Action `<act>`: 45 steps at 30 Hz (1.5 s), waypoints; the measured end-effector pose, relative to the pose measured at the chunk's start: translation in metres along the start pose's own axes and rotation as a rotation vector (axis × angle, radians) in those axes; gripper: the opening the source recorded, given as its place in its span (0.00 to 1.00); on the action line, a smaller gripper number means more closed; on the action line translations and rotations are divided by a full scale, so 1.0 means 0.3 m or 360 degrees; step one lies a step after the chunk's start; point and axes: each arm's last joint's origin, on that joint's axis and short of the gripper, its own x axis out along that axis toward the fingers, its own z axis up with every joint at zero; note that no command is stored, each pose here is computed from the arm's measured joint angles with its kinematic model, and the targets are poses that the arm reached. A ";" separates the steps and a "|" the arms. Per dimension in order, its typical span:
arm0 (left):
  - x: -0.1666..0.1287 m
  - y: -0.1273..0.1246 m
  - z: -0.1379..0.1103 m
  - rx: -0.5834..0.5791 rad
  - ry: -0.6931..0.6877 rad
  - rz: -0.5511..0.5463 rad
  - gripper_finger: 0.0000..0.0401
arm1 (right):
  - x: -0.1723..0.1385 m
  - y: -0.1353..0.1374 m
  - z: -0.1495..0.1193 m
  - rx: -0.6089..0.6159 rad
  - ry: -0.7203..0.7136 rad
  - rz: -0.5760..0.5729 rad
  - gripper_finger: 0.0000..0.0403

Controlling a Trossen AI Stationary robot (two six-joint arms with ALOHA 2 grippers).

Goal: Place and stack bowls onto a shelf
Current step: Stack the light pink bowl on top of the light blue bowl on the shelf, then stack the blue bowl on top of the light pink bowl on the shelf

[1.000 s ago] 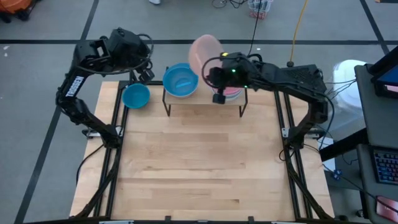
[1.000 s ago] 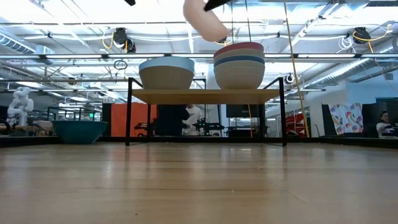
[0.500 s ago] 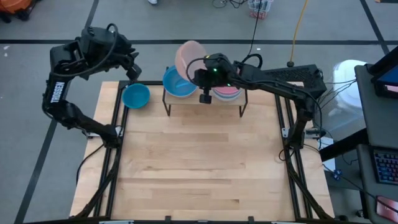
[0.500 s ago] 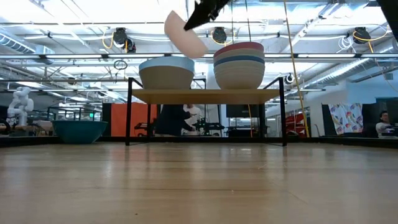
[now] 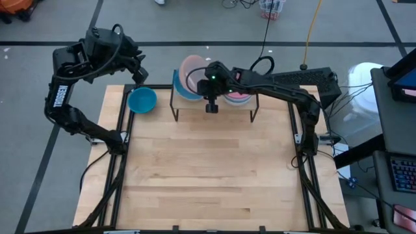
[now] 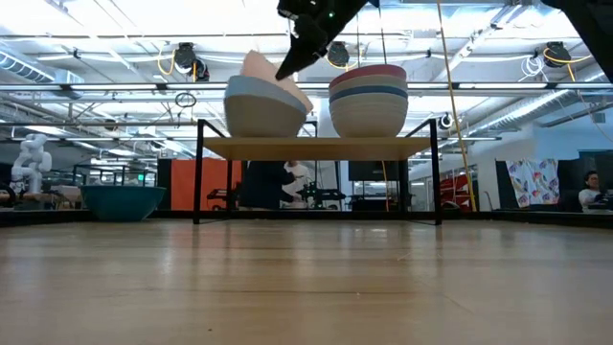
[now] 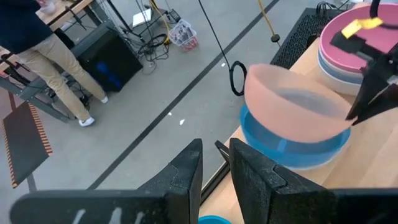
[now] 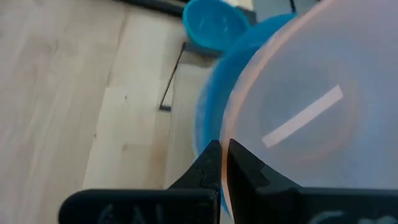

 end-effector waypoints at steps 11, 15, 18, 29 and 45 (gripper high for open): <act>0.000 0.000 0.000 0.0035 0.0001 0.0000 0.21 | 0.015 0.010 -0.002 -0.0114 0.0021 0.0011 0.04; 0.000 0.000 0.000 0.0042 0.0001 0.0000 0.21 | 0.014 0.028 0.009 -0.0132 0.0004 0.0023 0.10; 0.000 0.000 -0.001 0.0037 0.0004 -0.0001 0.21 | 0.014 0.047 0.017 -0.0180 -0.0001 0.0039 0.16; -0.001 -0.003 -0.013 0.0093 0.0058 -0.0039 0.21 | -0.073 0.108 0.082 -0.0456 -0.0025 -0.0223 0.33; 0.184 -0.031 -0.110 -0.0342 0.0555 0.0105 0.21 | -0.435 0.072 0.121 -0.0348 -0.0119 -0.0809 0.35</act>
